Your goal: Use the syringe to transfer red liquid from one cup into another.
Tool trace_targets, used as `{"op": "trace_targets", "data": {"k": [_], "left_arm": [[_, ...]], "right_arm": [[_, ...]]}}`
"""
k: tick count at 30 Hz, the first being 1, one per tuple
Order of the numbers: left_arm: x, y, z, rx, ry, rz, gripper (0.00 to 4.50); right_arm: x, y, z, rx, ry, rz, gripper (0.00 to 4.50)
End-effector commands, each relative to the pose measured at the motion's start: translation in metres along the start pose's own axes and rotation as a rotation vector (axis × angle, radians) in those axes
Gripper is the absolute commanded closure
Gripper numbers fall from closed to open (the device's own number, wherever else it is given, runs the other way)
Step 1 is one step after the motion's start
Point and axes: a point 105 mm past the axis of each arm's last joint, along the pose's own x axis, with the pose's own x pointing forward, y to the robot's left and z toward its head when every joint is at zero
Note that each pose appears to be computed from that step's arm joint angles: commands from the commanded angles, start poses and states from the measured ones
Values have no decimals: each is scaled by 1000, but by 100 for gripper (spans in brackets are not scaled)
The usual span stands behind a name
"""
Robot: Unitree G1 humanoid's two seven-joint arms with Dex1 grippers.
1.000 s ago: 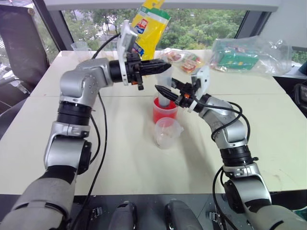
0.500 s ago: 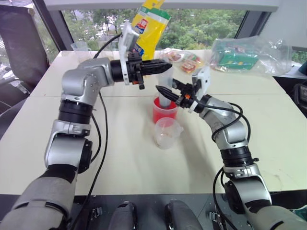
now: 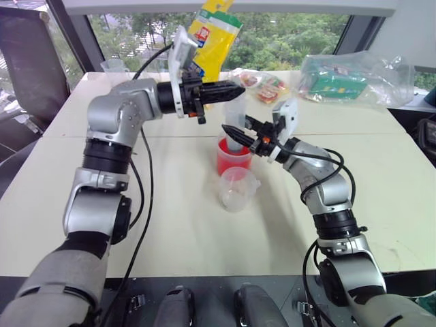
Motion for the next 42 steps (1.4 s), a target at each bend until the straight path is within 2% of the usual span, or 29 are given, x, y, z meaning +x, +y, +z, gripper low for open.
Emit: {"op": "trace_targets", "data": {"k": [1, 7, 11, 16, 30, 35, 42], "left_arm": [[-5, -18, 76, 241, -174, -21, 446], [-7, -20, 57, 215, -111, -31, 446], [-13, -20, 40, 169, -76, -26, 303], [-26, -22, 22, 143, -34, -19, 47], [-73, -20, 16, 124, 1, 113, 47], [-83, -20, 19, 121, -3, 150, 47], [-85, -22, 22, 124, -10, 167, 47]], "right_arm": [[-2, 17, -44, 66, 151, 64, 309], [5, 15, -19, 49, 81, 65, 309], [8, 14, 1, 26, 40, 64, 309], [8, 16, 16, 7, 14, 74, 309], [9, 9, 48, -37, -57, 50, 309], [6, 8, 71, -61, -105, 46, 309], [-14, 30, 102, -27, -138, 135, 309]]}}
